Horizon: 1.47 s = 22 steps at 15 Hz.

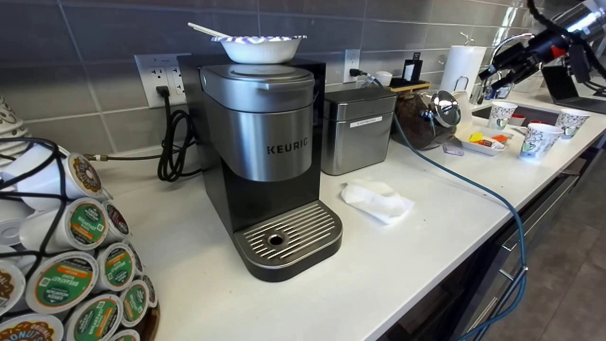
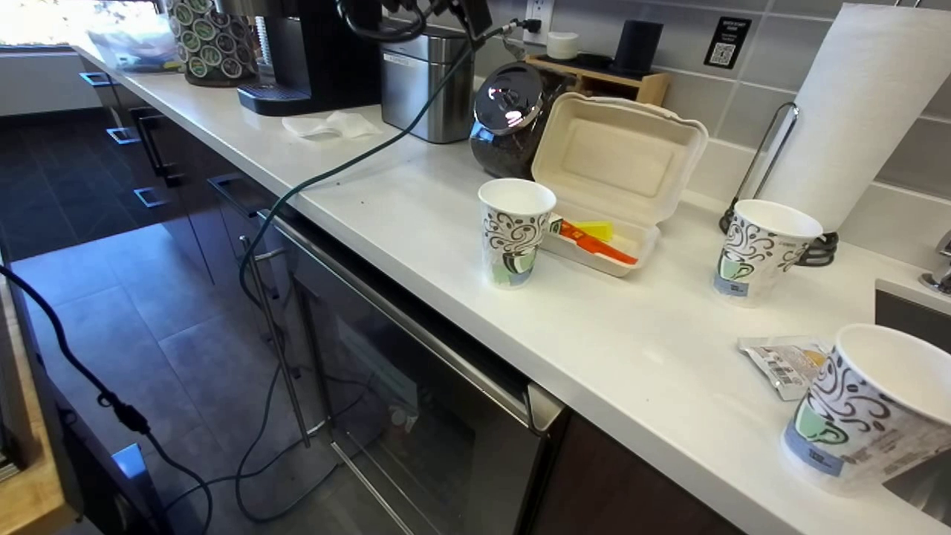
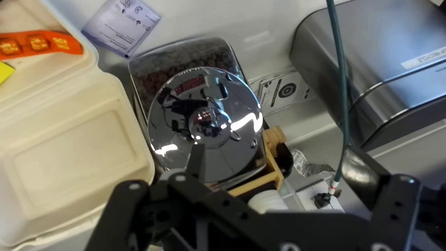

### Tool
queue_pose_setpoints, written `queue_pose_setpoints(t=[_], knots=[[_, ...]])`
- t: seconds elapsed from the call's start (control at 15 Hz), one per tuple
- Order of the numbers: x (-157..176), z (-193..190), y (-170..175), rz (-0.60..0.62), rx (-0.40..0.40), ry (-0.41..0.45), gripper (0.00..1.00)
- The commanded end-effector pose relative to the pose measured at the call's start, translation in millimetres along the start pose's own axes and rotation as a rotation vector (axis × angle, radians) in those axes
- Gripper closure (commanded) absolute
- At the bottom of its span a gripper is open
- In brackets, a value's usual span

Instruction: Remove the lid from the container

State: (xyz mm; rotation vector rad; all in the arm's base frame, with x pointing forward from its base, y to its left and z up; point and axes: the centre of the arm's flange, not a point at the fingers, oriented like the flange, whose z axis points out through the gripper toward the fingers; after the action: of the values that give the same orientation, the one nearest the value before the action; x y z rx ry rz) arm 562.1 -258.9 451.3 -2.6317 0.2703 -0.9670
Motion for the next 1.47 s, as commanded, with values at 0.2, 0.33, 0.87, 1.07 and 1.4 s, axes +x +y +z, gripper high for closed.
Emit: queue_pose_setpoints(t=[0.2, 0.33, 0.87, 1.07, 1.4], knots=[[2, 27, 17, 0.01, -0.028, -0.02, 0.0], [7, 38, 19, 0.013, -0.059, -0.008, 0.0], [12, 48, 24, 0.022, -0.066, 0.012, 0.0], [22, 69, 25, 0.018, -0.085, -0.002, 0.0], [31, 81, 26, 0.042, -0.16, -0.004, 0.0]])
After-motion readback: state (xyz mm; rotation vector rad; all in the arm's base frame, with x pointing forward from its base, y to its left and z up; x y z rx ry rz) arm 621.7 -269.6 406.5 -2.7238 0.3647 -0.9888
